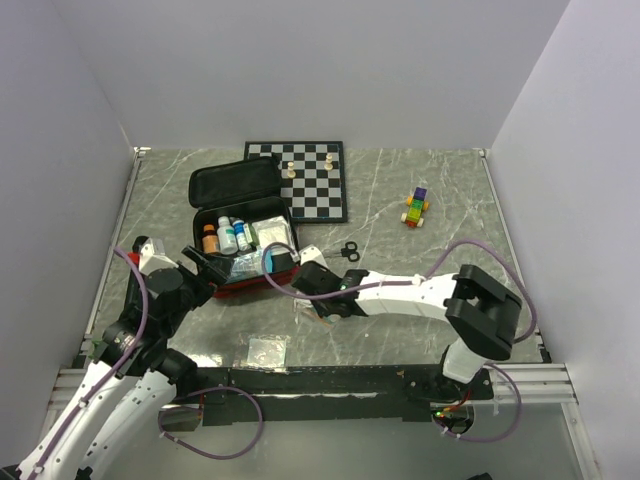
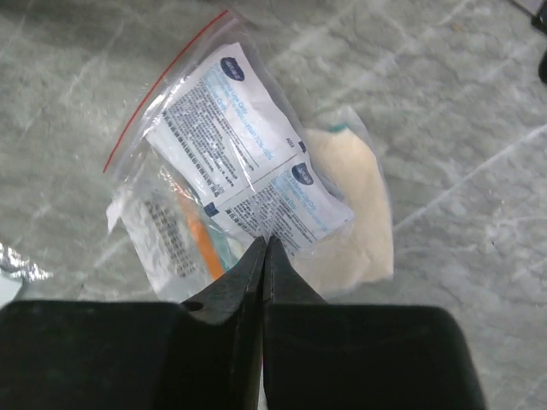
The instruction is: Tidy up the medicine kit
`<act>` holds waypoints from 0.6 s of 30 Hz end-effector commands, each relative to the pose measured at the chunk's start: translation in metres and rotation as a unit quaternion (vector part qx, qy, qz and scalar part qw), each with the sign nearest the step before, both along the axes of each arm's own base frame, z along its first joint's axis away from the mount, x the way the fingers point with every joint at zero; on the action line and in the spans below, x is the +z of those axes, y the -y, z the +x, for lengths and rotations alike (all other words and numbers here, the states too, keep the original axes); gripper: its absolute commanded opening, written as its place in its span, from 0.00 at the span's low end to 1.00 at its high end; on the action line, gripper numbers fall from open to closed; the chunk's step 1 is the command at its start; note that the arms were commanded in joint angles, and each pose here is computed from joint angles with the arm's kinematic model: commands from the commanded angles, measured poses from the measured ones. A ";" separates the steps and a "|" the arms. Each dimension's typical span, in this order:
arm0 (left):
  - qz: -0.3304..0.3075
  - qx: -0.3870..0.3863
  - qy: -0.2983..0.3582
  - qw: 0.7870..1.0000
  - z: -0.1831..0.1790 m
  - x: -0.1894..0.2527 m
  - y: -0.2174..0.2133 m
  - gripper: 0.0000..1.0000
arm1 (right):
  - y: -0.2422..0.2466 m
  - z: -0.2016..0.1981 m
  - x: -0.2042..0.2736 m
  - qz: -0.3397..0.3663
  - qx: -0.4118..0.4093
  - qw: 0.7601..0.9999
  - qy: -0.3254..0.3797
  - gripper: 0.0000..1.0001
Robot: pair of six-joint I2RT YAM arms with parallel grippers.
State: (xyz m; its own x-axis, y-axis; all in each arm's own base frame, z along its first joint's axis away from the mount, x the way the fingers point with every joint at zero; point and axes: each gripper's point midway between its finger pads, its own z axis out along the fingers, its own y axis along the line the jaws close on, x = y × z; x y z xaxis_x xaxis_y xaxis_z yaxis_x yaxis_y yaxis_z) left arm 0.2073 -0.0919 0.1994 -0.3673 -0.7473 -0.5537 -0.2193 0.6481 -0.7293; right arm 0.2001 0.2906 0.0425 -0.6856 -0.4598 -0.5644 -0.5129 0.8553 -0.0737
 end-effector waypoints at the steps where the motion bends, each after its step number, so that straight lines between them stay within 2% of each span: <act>1: -0.012 -0.010 0.005 1.000 0.002 0.000 0.007 0.96 | 0.006 -0.015 0.018 0.025 0.009 1.000 0.000 0.00; 10: -0.015 -0.016 0.006 1.000 0.003 0.000 0.010 0.96 | -0.027 -0.048 0.049 0.094 0.093 0.991 -0.009 0.00; 13: -0.014 -0.013 0.006 1.000 0.003 -0.001 0.008 0.96 | -0.040 -0.060 0.057 0.126 0.124 0.984 -0.032 0.00; 17: -0.016 -0.015 0.008 1.000 0.001 -0.001 0.008 0.96 | -0.046 -0.068 0.045 0.109 0.144 0.981 -0.065 0.00; 18: -0.016 -0.015 0.007 1.000 0.001 -0.001 0.009 0.96 | -0.044 -0.069 0.039 0.098 0.142 0.982 -0.071 0.07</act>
State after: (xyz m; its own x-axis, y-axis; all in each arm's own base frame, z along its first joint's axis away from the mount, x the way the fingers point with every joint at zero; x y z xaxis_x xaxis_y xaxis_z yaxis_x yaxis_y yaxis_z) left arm 0.2082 -0.0961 0.1923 -0.3845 -0.7434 -0.5472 -0.2150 0.6486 -0.7301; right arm 0.1368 0.3181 0.0747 -0.6328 -0.5189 -0.5747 -0.6928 0.7109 0.1209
